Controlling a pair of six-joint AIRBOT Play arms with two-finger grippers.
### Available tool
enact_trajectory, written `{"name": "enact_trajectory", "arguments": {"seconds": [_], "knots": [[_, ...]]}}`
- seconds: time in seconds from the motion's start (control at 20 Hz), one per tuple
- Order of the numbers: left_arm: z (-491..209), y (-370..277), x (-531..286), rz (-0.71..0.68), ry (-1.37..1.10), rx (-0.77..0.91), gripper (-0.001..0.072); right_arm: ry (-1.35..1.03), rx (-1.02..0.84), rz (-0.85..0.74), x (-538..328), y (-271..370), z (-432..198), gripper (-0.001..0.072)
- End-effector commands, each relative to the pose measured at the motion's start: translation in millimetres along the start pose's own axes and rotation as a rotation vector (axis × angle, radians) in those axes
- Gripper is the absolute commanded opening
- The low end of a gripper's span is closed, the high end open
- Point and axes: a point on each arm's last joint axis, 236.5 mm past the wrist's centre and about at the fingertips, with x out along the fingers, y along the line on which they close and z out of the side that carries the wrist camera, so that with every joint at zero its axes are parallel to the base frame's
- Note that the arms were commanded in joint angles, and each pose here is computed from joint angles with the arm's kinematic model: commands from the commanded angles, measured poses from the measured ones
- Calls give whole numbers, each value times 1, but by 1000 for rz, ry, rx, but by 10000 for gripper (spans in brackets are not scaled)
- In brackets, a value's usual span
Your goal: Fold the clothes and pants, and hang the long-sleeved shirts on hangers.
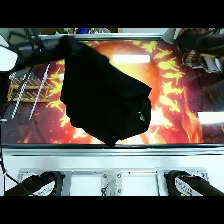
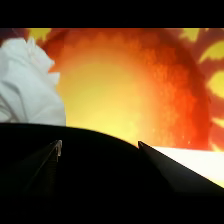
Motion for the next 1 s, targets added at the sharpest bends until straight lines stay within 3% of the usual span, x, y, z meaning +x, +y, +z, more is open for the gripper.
{"name": "enact_trajectory", "arguments": {"seconds": [0.0, 0.15, 0.35, 0.45, 0.5, 0.65, 0.8, 0.95], "knots": [[-10, -104, 4, -138, 6, 216, 19, -250, -32, 7, -53, 16, 59, 510], [-102, -179, 45, -254, 173, 351, 20, -330, -47, 18, -85, 27, 75, 511], [-231, -233, 113, -347, 355, 386, 36, -355, -55, 24, -102, 33, 79, 511], [-274, -230, 133, -328, 440, 331, 604, -336, -57, 25, -102, 34, 74, 511], [-282, -221, 137, -297, 480, 282, 641, -323, -58, 24, -102, 33, 71, 511], [-258, -166, 128, -190, 549, 246, 641, -288, -69, 9, -100, 30, 63, 511], [-218, -73, 101, 10, 590, 248, 640, -242, -69, 8, -97, 30, 53, 511], [-228, 7, 61, 179, 652, 232, 604, -195, -69, 7, -94, 29, 42, 511]]}}
